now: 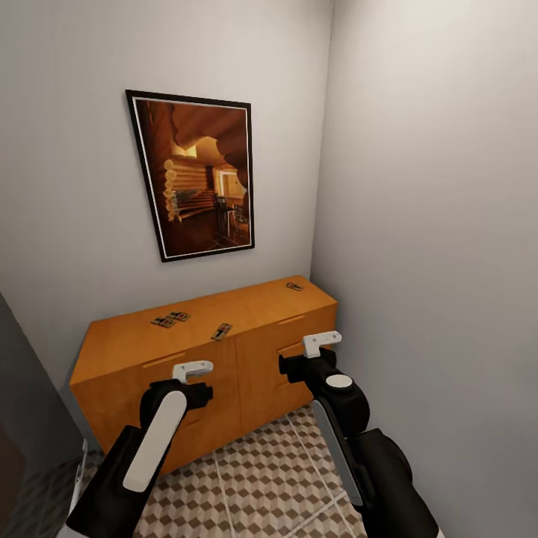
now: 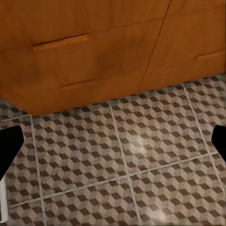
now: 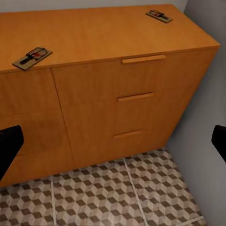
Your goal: Take the four mousetraps from the cabinet in the bathroom and place them on the bathroom floor. Make sure all four end up on the same floor surface, and ensure that at least two of them are either under or directly next to the same bathroom sink.
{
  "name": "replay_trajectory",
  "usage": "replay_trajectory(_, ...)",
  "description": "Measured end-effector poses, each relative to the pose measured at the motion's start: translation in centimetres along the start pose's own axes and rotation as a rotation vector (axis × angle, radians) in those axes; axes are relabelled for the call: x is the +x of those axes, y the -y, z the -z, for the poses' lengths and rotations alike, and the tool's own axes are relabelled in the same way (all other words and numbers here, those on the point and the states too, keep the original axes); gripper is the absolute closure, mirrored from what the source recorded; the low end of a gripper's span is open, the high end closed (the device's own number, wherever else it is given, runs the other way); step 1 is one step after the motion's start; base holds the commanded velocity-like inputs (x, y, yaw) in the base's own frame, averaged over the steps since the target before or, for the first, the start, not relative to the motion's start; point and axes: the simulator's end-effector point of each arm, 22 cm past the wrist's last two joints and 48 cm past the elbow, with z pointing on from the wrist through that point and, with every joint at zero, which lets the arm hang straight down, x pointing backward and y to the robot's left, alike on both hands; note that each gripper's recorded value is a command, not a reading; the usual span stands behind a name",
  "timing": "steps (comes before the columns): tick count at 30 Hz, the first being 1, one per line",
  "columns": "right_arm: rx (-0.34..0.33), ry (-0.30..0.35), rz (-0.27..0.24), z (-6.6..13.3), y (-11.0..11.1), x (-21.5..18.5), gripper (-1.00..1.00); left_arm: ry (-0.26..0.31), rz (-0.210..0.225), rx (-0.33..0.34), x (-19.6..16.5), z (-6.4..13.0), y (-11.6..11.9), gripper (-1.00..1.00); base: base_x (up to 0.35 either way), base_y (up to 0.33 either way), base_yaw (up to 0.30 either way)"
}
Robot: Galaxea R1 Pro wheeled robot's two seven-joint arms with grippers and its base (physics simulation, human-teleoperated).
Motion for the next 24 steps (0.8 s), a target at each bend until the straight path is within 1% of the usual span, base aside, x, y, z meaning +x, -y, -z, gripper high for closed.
replay_trajectory(3, 0.001, 0.0, -0.001, 0.0, 0.0, 0.0, -1.0, 0.005, -0.056, 0.017, -0.4, 0.2, 0.8, -1.0, 0.0, 0.0, 0.0)
replay_trajectory(4, 0.001, 0.0, -0.001, 0.0, 0.0, 0.0, -1.0, 0.005, -0.057, 0.017, -0.4, 0.2, 0.8, -1.0, -0.007, 0.0, 0.0)
replay_trajectory(6, 0.002, -0.001, -0.002, 0.0, 0.1, 0.0, -1.0, 0.013, -0.093, 0.027, -0.4, 0.2, 1.3, -1.0, -0.039, 0.0, 0.0)
replay_trajectory(7, 0.004, -0.002, -0.002, 0.0, 0.3, 0.1, -1.0, 0.019, -0.121, 0.033, -0.4, 0.2, 1.6, -1.0, -0.071, 0.0, 0.0)
replay_trajectory(9, 0.011, -0.004, -0.006, -0.1, 0.6, 0.1, -1.0, 0.022, -0.14, 0.035, -0.4, 0.2, 1.7, -1.0, -0.058, 0.0, 0.0)
replay_trajectory(14, 0.029, -0.01, -0.017, -0.2, 1.8, 0.4, -1.0, 0.025, -0.166, 0.038, -0.2, 0.2, 2.0, -1.0, 0.121, 0.0, 0.0)
replay_trajectory(24, 0.033, -0.012, -0.018, -0.2, 2.1, 0.5, -1.0, 0.024, -0.179, 0.049, -0.2, 0.2, 2.6, -1.0, 0.293, 0.0, 0.0)
